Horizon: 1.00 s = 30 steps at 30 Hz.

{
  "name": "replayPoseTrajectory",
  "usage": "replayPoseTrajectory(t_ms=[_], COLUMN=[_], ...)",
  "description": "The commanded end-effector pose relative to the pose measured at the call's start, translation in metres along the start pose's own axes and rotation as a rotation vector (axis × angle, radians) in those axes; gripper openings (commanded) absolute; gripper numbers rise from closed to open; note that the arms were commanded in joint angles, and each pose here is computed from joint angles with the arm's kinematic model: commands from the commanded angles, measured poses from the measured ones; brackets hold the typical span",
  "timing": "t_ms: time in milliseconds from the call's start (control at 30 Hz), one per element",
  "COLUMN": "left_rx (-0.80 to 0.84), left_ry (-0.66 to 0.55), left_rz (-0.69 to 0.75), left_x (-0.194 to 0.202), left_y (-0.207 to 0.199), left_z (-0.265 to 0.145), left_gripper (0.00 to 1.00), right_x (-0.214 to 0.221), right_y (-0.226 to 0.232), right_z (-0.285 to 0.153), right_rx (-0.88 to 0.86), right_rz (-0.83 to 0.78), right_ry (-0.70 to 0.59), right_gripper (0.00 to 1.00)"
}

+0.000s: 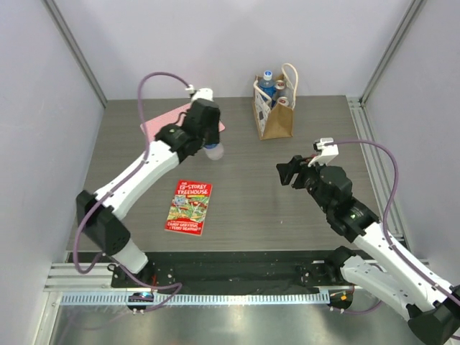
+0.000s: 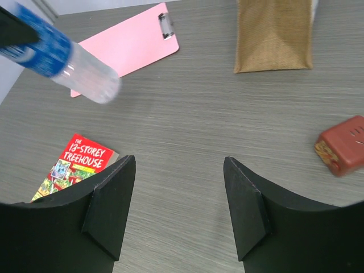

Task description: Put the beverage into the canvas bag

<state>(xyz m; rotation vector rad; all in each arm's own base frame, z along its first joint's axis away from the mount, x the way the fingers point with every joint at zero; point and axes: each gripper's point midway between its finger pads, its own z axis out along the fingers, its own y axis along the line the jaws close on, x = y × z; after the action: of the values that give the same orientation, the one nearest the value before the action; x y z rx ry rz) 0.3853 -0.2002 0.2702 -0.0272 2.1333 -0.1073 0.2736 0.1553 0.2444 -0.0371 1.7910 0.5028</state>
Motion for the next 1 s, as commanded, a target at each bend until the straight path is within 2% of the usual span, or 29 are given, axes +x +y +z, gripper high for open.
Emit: replayPoseTrajectory(t_ms=[0, 133, 333, 467, 533, 567, 600, 833, 967], left_rx=[0.221, 0.269, 0.300, 0.297, 0.304, 0.312, 0.330, 0.357, 0.403], left_ry=[-0.064, -0.009, 0.075, 0.105, 0.105, 0.102, 0.102, 0.068, 0.124], left_rz=[0.053, 0.125, 0.208, 0.225, 0.218, 0.215, 0.211, 0.198, 0.086], left_x=[-0.015, 0.014, 0.056, 0.069, 0.068, 0.066, 0.063, 0.029, 0.010], left_y=[-0.082, -0.125, -0.155, -0.156, -0.156, -0.157, -0.158, -0.149, -0.117], left_z=[0.002, 0.018, 0.032, 0.035, 0.032, 0.029, 0.024, -0.005, -0.012], left_gripper=[0.12, 0.15, 0.28, 0.62, 0.74, 0.92, 0.99, 1.00, 1.00], right_x=[-0.036, -0.048, -0.050, -0.047, -0.047, -0.047, -0.048, -0.058, -0.056], right_y=[-0.010, -0.015, -0.020, -0.020, -0.020, -0.019, -0.018, -0.008, 0.006], right_z=[-0.018, -0.031, -0.036, -0.032, -0.030, -0.029, -0.028, -0.025, -0.014], right_rx=[0.071, 0.100, 0.128, 0.134, 0.139, 0.137, 0.139, 0.101, 0.045], right_rz=[0.019, 0.020, 0.017, 0.009, 0.001, -0.005, -0.009, -0.038, -0.075], right_ry=[-0.100, -0.127, -0.128, -0.105, -0.092, -0.084, -0.079, -0.069, -0.027], right_gripper=[0.68, 0.69, 0.69, 0.69, 0.69, 0.69, 0.69, 0.70, 0.72])
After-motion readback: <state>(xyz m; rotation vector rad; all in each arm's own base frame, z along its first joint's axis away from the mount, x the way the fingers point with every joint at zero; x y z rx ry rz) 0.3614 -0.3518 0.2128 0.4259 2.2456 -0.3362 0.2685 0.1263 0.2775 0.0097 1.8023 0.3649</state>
